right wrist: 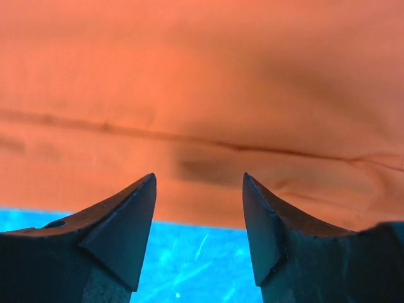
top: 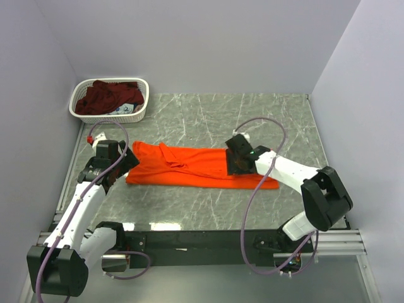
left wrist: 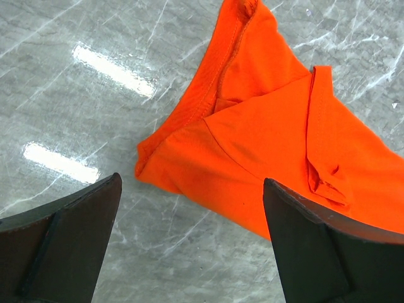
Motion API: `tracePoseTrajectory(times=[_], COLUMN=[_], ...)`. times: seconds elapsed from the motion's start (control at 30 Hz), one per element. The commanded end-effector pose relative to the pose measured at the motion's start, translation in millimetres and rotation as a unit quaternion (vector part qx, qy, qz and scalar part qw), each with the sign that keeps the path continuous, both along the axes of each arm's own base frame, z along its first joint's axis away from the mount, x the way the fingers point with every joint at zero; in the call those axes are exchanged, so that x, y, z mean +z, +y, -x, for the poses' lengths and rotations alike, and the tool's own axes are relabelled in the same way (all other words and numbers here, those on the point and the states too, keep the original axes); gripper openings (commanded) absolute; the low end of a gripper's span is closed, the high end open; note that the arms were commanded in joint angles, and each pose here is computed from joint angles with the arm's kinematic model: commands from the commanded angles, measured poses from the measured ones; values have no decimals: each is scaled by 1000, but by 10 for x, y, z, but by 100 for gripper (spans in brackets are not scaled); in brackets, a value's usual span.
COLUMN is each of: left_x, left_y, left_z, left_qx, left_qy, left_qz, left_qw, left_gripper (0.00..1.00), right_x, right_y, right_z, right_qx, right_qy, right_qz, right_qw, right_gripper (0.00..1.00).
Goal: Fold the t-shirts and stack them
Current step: Fold the tshirt
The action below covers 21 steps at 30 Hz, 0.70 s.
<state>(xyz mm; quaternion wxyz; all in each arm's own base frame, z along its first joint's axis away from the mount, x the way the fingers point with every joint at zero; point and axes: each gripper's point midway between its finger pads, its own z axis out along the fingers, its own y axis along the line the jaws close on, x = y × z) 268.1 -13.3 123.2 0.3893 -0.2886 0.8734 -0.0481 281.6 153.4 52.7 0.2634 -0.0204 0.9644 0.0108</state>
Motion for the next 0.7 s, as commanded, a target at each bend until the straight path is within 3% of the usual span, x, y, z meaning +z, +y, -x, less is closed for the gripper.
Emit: tracePoseTrajectory(times=[0.0, 0.23, 0.67], left_x=[60, 47, 39], left_y=[-16, -13, -7], left_z=[-40, -34, -28], left_qx=[-9, -9, -8], left_qy=[-17, -15, -13], left_qz=[-2, -3, -4], left_qw=[1000, 1000, 1000], left_gripper=[99, 100, 99], right_x=[104, 125, -31], right_y=[81, 493, 904], right_z=[105, 72, -53], right_qx=[70, 167, 253], right_qy=[-26, -53, -57], right_qz=[66, 142, 174], right_qw=[995, 974, 950], right_gripper=[65, 69, 71])
